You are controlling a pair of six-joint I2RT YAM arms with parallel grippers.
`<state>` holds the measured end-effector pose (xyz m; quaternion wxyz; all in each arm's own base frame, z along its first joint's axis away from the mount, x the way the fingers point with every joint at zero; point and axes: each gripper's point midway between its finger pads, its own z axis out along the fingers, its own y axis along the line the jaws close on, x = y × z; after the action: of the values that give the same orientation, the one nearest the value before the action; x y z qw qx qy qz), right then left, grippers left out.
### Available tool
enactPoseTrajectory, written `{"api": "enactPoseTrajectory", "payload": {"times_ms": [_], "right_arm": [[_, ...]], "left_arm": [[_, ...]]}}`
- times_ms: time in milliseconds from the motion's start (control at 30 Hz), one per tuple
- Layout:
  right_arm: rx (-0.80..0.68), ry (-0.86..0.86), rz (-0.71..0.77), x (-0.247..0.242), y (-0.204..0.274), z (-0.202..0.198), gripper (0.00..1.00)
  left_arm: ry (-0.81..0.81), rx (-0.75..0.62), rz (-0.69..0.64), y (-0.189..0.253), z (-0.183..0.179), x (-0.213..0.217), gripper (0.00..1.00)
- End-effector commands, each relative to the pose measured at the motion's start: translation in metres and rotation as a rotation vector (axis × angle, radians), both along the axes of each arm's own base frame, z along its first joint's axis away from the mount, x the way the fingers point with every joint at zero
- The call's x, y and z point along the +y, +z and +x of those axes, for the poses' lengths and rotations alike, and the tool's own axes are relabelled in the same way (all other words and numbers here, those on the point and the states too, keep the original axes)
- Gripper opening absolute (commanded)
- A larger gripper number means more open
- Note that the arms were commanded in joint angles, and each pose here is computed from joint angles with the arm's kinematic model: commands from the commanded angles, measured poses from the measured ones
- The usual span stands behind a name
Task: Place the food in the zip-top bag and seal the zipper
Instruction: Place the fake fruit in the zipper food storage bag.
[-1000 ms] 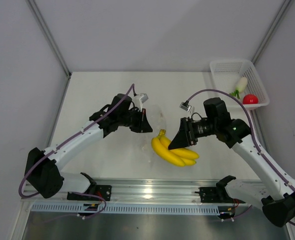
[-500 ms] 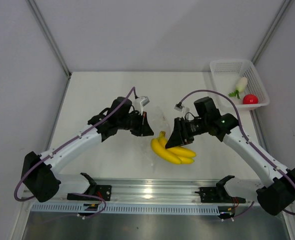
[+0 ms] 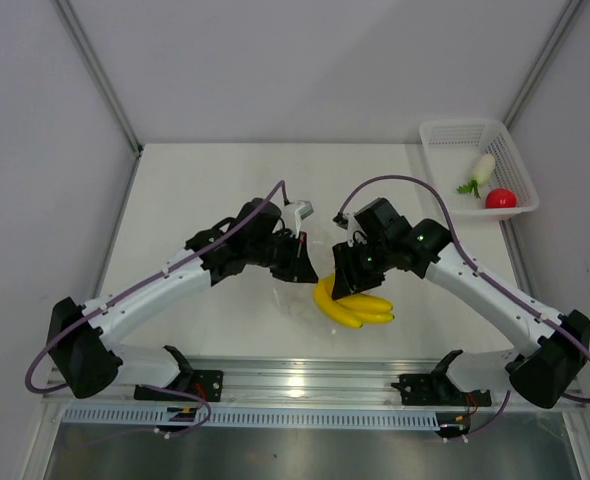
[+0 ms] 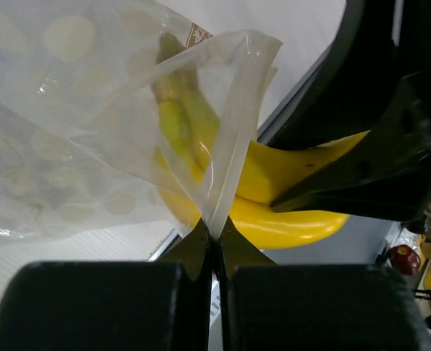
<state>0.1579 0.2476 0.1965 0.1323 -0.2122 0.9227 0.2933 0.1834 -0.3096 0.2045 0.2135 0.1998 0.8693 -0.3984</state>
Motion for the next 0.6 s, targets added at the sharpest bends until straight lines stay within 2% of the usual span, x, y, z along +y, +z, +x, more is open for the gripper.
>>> {"api": "enactPoseTrajectory", "payload": {"times_ms": [0,200,400,500,567], "right_arm": [[-0.136,-0.043,-0.083,0.004,0.008,0.017,0.00],[-0.290,0.063,-0.133,0.021,0.011,0.019,0.00],[-0.417,0.054,0.031,0.036,0.032,0.027,0.00],[-0.445,0.033,0.019,0.028,0.022,0.029,0.01],[-0.457,0.027,0.017,0.026,0.009,0.030,0.05]], "left_arm": [[-0.001,0.022,-0.030,0.019,-0.003,-0.013,0.01],[-0.045,0.063,-0.024,0.012,-0.012,-0.022,0.01],[-0.067,0.103,-0.022,0.004,-0.017,-0.027,0.01],[-0.092,0.121,-0.051,0.005,-0.022,-0.030,0.00],[-0.100,0.130,-0.059,0.005,-0.023,-0.032,0.01]]}}
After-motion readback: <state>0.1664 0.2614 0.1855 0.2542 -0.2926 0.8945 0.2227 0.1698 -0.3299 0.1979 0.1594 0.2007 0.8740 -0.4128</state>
